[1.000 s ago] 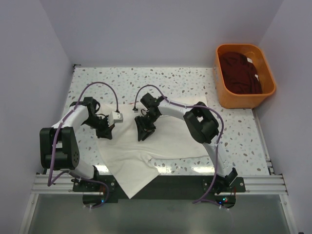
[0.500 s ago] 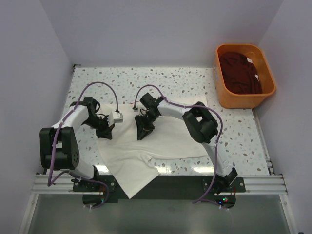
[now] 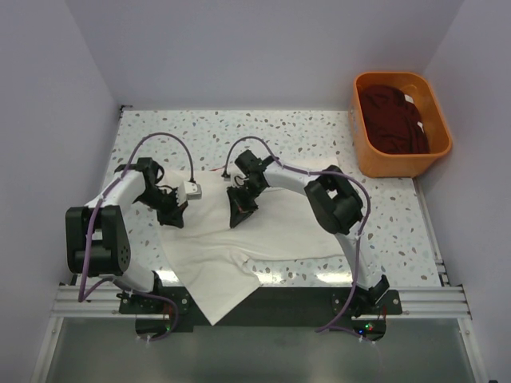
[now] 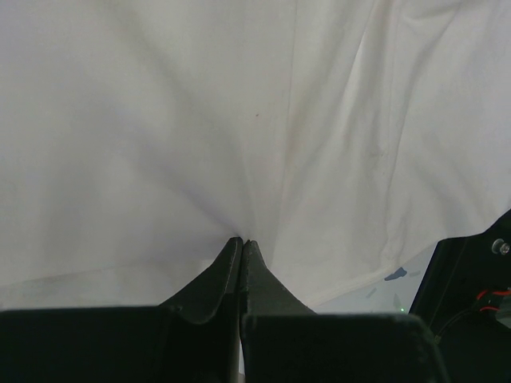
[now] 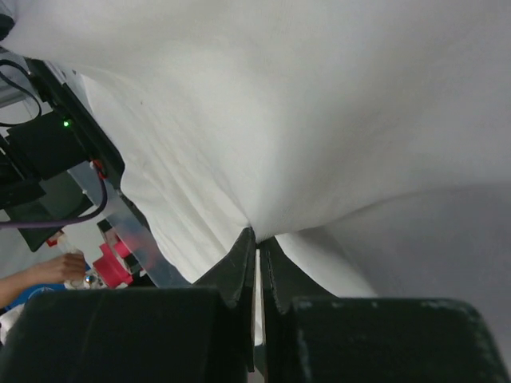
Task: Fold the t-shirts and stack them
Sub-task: Fold the tshirt
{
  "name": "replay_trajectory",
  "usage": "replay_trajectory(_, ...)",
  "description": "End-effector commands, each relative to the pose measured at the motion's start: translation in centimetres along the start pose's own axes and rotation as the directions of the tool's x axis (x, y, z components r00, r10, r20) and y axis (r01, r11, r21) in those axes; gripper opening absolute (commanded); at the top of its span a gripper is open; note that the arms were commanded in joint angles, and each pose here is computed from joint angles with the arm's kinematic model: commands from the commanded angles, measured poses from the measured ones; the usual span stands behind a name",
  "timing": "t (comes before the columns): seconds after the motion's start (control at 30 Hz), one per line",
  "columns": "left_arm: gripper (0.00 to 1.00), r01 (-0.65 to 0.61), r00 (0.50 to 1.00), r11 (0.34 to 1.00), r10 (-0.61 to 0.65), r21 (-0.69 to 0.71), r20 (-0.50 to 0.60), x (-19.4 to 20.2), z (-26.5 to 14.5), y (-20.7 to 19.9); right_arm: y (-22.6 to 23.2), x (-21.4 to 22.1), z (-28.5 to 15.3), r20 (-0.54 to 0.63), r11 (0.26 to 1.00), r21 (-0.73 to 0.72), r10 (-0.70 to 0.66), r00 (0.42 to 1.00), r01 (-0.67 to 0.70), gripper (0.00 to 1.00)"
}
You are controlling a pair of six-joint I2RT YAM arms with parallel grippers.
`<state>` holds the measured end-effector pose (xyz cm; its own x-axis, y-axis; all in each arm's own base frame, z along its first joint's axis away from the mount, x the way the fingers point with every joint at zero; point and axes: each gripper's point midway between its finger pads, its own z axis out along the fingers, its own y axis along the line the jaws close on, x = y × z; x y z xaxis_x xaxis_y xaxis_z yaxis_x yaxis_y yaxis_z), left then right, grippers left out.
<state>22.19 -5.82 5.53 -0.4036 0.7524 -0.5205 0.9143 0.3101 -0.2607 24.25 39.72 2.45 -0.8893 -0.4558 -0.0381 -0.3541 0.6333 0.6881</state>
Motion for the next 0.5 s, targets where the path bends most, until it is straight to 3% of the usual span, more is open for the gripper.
replay_trajectory(0.0,0.00,0.001,1.000,1.000,-0.001,0.015,0.028,-0.9,-0.2,-0.2,2.5,-0.9,-3.8,0.073,0.995,-0.049,-0.079,0.994,0.083,0.00)
replay_trajectory(0.17,0.00,0.034,0.999,0.999,-0.034,0.025,0.016,-0.4,0.4,0.1,2.0,-0.9,-4.4,0.073,0.996,-0.043,-0.075,0.994,0.078,0.00)
replay_trajectory(0.37,0.16,0.057,0.998,0.997,-0.057,0.044,-0.016,0.4,1.2,-0.1,0.5,-0.1,-3.2,0.014,0.998,-0.025,-0.060,0.998,0.060,0.00)
replay_trajectory(0.47,0.30,0.060,0.998,0.997,-0.059,0.052,-0.026,0.7,1.2,-0.4,0.1,0.2,-3.2,-0.003,0.998,-0.013,-0.067,0.998,0.067,0.00)
